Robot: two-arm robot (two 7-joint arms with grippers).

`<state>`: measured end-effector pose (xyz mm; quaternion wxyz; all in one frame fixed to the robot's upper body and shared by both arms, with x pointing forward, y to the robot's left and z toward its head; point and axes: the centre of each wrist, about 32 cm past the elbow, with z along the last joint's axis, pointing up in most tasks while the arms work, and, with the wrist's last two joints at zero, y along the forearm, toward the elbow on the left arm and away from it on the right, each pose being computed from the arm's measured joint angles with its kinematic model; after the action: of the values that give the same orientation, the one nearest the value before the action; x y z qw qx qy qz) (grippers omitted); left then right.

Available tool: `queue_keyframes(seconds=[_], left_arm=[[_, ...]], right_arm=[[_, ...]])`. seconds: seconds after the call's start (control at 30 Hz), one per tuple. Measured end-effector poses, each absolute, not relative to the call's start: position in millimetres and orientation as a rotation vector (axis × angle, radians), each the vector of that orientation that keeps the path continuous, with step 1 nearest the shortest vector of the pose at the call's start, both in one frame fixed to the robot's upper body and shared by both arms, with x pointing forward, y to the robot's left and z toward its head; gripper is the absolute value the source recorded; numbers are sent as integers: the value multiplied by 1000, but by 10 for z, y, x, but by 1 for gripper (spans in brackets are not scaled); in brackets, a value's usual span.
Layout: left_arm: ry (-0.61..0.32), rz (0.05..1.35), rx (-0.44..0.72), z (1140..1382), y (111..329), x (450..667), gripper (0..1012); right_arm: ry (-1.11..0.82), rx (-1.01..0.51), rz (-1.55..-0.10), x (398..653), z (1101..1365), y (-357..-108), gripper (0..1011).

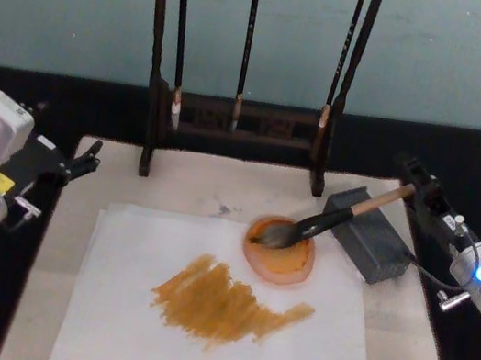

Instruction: Pick up the brush from the inkstone, write on the paper, then place the brush back to its original position.

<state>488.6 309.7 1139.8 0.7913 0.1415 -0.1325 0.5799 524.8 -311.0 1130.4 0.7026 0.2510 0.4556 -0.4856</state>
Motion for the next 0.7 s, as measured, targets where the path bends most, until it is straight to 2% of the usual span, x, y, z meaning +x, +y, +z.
queue_keyframes(seconds=[0.13,0.47,0.7], left_arm=[[-285,1248,304,11398,3097,4886,1009],[-285,1248,305,11398,3097,4886,1010],[-285,1248,304,11398,3097,4886,1010]], right_arm=[[1014,558,-1081,5248,11304,-3110,1000],[1001,528,-1110,5182,11338,-3071,1000],[969,469,-1172,5023,11436,-3020,1000]])
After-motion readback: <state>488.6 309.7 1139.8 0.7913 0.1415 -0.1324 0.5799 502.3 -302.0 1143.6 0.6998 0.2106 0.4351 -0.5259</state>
